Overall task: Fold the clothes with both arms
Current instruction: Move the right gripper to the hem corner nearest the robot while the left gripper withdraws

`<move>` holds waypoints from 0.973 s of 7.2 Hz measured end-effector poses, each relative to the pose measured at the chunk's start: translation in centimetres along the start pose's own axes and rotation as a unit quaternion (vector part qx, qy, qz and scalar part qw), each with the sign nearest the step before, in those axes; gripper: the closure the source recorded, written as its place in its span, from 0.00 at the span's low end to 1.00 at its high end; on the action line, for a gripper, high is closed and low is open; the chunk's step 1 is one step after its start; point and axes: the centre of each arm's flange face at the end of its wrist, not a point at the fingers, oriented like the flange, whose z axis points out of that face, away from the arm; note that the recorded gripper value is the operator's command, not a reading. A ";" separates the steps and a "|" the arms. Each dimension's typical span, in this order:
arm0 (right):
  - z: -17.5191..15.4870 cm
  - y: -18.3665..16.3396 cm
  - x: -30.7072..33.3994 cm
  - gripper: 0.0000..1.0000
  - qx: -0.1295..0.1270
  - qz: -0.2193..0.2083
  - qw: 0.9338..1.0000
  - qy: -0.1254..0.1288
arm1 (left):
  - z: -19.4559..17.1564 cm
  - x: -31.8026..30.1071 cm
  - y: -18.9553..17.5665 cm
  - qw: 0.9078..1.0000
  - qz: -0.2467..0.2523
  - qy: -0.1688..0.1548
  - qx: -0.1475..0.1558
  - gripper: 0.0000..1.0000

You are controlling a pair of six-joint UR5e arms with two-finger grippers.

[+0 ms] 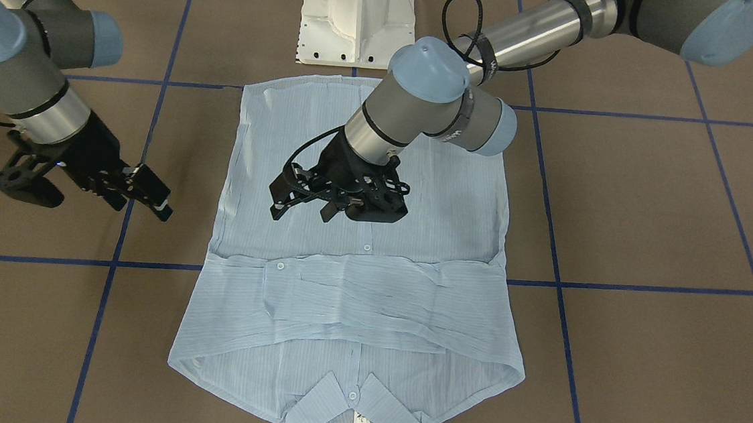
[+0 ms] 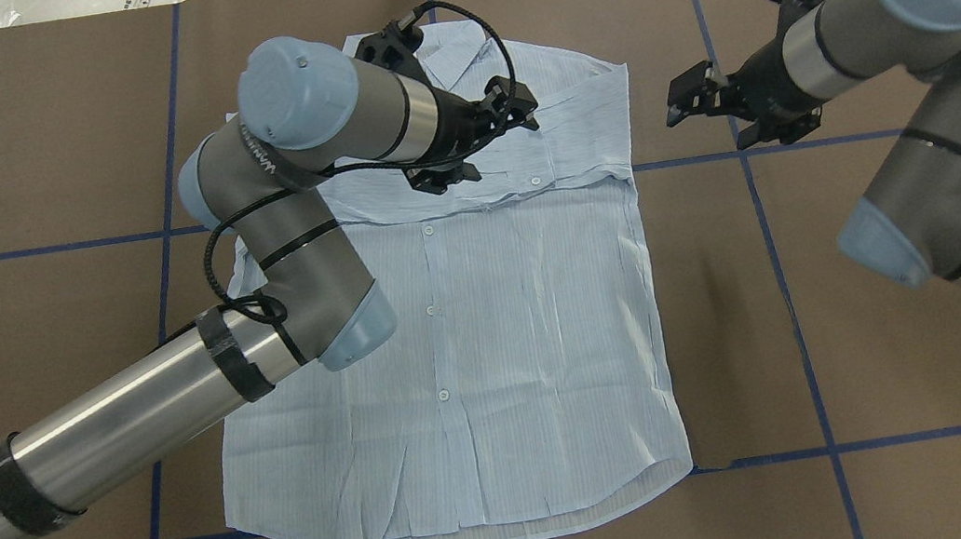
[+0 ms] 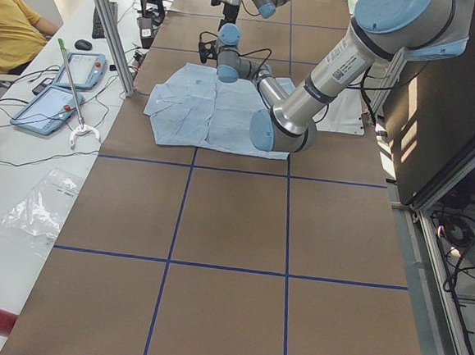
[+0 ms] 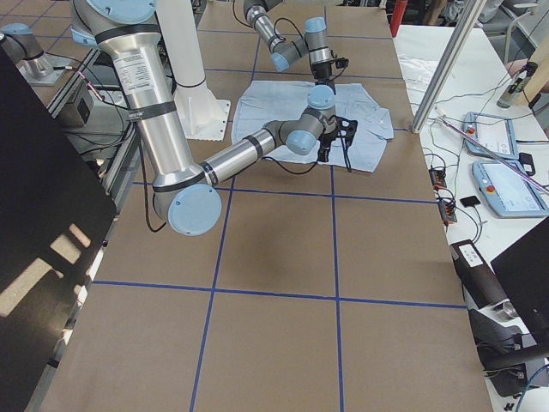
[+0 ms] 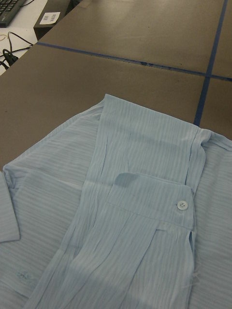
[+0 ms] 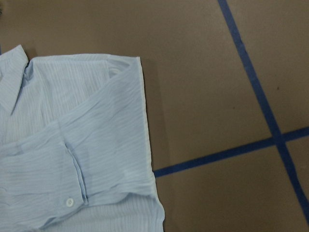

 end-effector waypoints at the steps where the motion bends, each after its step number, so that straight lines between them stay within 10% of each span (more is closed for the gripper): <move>1: 1.4 4.5 -1.2 0.01 0.004 0.002 1.000 0.019 | -1.4 -2.8 0.0 1.000 0.019 -0.002 0.000 0.10; 7: 5.3 31.6 1.2 0.02 0.030 0.081 0.994 0.068 | -8.5 -14.0 -0.3 0.994 0.103 -0.029 -0.036 0.10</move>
